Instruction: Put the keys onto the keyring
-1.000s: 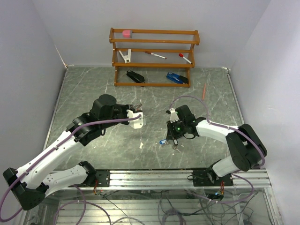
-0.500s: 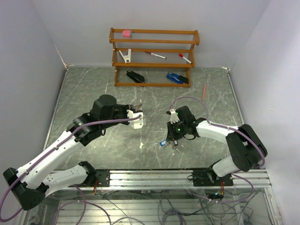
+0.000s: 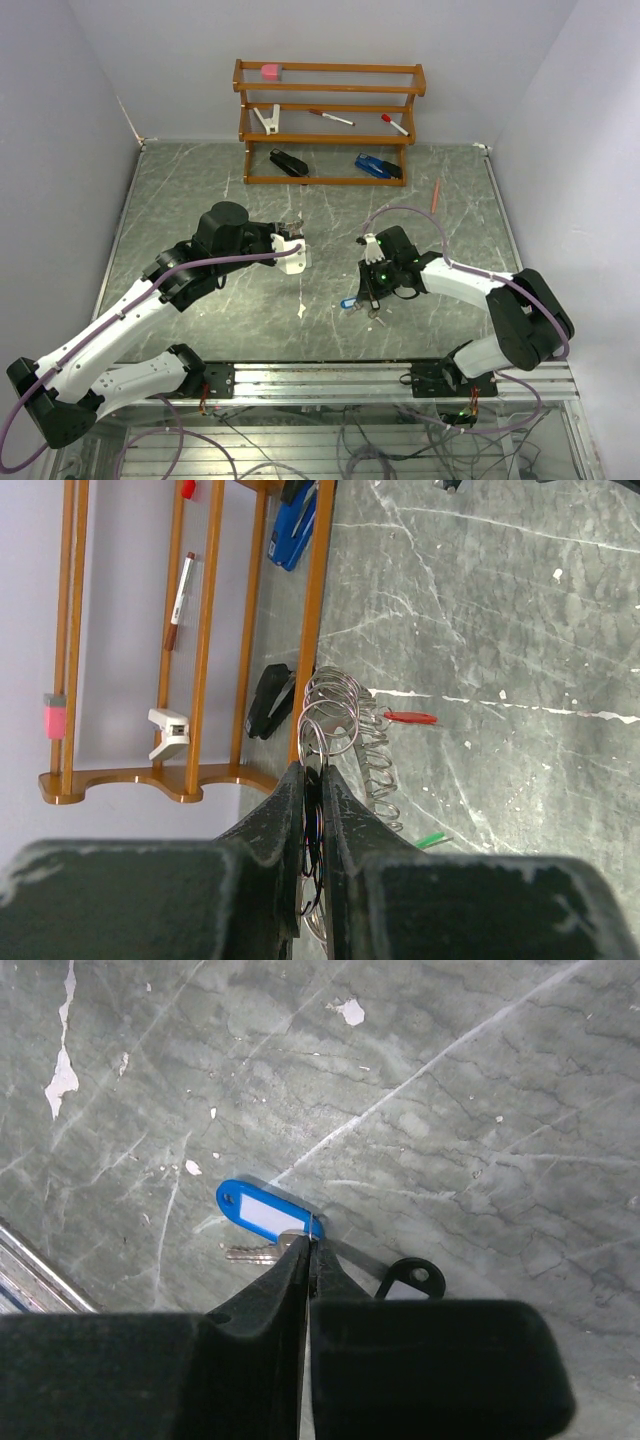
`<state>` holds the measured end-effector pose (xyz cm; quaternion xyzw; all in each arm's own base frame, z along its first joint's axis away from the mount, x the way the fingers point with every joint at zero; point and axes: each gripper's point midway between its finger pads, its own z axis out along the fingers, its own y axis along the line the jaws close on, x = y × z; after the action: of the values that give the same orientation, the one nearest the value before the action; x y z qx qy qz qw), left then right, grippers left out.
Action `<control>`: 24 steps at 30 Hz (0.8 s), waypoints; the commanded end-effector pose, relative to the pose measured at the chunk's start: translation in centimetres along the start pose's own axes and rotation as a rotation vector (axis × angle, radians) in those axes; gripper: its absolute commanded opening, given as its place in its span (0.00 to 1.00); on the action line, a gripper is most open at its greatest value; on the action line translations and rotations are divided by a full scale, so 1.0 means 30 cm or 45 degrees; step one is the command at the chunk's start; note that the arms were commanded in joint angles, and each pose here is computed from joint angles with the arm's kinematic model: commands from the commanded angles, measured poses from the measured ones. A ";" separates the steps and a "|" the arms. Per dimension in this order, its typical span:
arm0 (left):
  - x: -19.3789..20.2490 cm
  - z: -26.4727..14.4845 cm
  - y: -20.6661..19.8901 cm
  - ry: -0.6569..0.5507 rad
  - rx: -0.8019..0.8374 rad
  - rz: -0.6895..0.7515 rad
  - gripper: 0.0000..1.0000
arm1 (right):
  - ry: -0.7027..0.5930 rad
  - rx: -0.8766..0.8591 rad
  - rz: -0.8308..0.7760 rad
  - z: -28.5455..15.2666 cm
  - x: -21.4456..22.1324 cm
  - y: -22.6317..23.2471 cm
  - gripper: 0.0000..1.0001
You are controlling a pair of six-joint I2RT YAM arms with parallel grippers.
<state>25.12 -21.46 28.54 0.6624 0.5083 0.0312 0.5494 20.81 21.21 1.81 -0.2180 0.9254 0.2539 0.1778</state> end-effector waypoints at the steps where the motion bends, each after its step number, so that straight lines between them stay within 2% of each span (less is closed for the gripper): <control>1: -0.042 -0.014 0.056 -0.070 -0.084 0.000 0.07 | -0.012 -0.010 -0.005 -0.010 0.003 0.009 0.00; 7: -0.043 -0.016 0.060 -0.072 -0.088 -0.013 0.07 | -0.034 -0.014 -0.019 -0.008 -0.008 0.009 0.00; 10: -0.049 -0.018 0.063 -0.083 -0.090 -0.033 0.07 | -0.096 -0.015 -0.051 -0.028 -0.047 0.018 0.00; 15: -0.105 -0.039 0.070 -0.162 -0.041 -0.090 0.07 | -0.321 -0.083 -0.172 -0.118 -0.185 0.090 0.00; 24: -0.173 -0.051 0.031 -0.258 0.111 -0.106 0.07 | -0.720 -0.271 -0.349 -0.373 -0.433 0.289 0.00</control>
<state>23.41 -23.04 30.93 0.6577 0.5004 -0.0457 0.5612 23.92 24.10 13.82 -0.2585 0.8305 0.3330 0.3640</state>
